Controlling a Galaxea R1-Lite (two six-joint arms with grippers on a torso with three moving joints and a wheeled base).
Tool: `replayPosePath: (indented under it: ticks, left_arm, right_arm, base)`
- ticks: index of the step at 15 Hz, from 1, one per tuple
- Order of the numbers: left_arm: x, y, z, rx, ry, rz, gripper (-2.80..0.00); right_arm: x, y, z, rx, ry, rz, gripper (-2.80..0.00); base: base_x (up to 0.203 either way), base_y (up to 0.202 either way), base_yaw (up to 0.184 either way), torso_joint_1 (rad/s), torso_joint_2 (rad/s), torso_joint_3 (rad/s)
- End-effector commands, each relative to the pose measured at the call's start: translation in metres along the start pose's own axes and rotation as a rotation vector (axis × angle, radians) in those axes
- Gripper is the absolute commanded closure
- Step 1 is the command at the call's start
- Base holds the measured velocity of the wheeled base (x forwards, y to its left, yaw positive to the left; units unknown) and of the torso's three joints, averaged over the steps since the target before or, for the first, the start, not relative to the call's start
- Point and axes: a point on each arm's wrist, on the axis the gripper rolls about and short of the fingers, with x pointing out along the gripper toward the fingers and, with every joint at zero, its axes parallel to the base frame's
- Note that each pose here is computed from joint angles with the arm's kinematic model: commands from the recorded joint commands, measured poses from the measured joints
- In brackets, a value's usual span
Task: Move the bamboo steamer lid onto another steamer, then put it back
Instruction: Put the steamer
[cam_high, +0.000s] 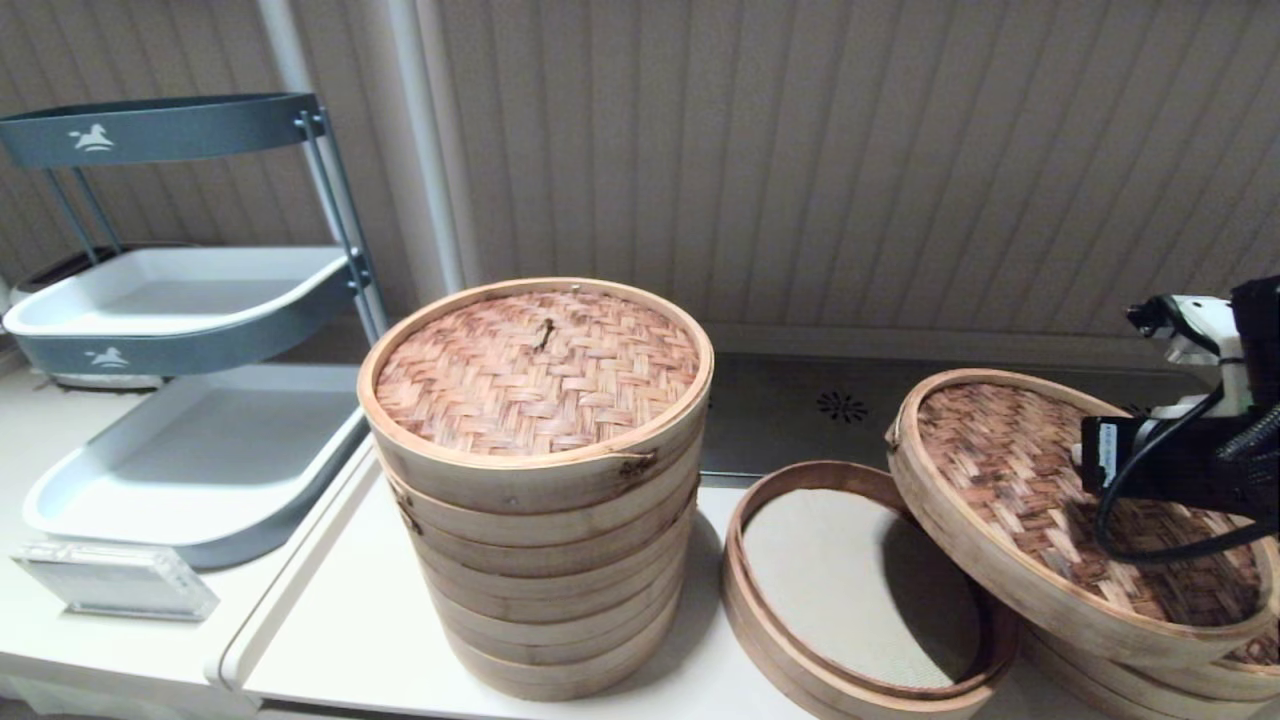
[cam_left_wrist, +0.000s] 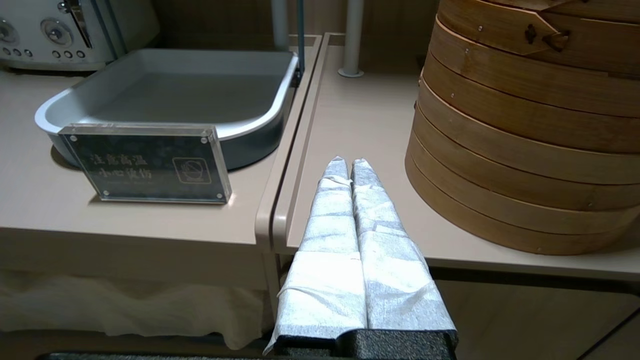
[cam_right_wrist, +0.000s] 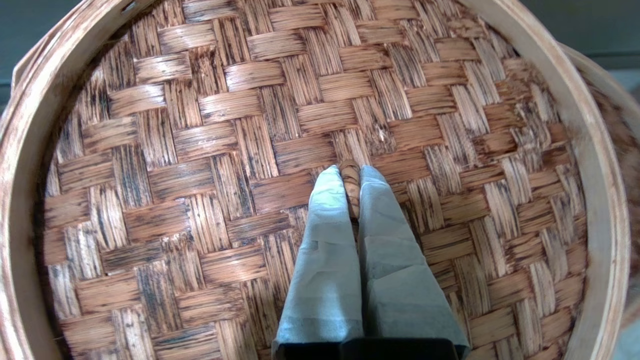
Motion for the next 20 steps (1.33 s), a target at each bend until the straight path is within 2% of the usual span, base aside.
replayPosePath:
  ticks: [1, 8, 13, 16, 20]
  left_arm:
    - [0.001, 0.000, -0.007, 0.000, 0.022, -0.001, 0.00]
    - [0.001, 0.000, -0.007, 0.000, 0.022, 0.001, 0.00]
    - [0.001, 0.000, -0.007, 0.000, 0.022, 0.000, 0.00]
    - [0.001, 0.000, -0.007, 0.000, 0.022, 0.000, 0.00]
    - [0.001, 0.000, -0.007, 0.000, 0.022, 0.000, 0.00]
  right_arm:
    - [-0.007, 0.018, -0.003, -0.032, -0.012, 0.034, 0.00]
    - [-0.002, 0.052, -0.021, -0.099, 0.039, 0.069, 0.00]
    - [0.005, 0.085, -0.036, -0.125, 0.097, 0.141, 0.00]
    - [0.015, 0.095, -0.042, -0.148, 0.115, 0.111, 0.00]
    - [0.026, 0.098, -0.044, -0.147, 0.141, 0.088, 0.00]
  base:
    - [0.000, 0.000, 0.000, 0.000, 0.00, 0.000]
    - [0.000, 0.000, 0.000, 0.000, 0.00, 0.000]
    - [0.000, 0.000, 0.000, 0.000, 0.00, 0.000]
    - [0.000, 0.000, 0.000, 0.000, 0.00, 0.000]
    - [0.000, 0.000, 0.000, 0.000, 0.00, 0.000]
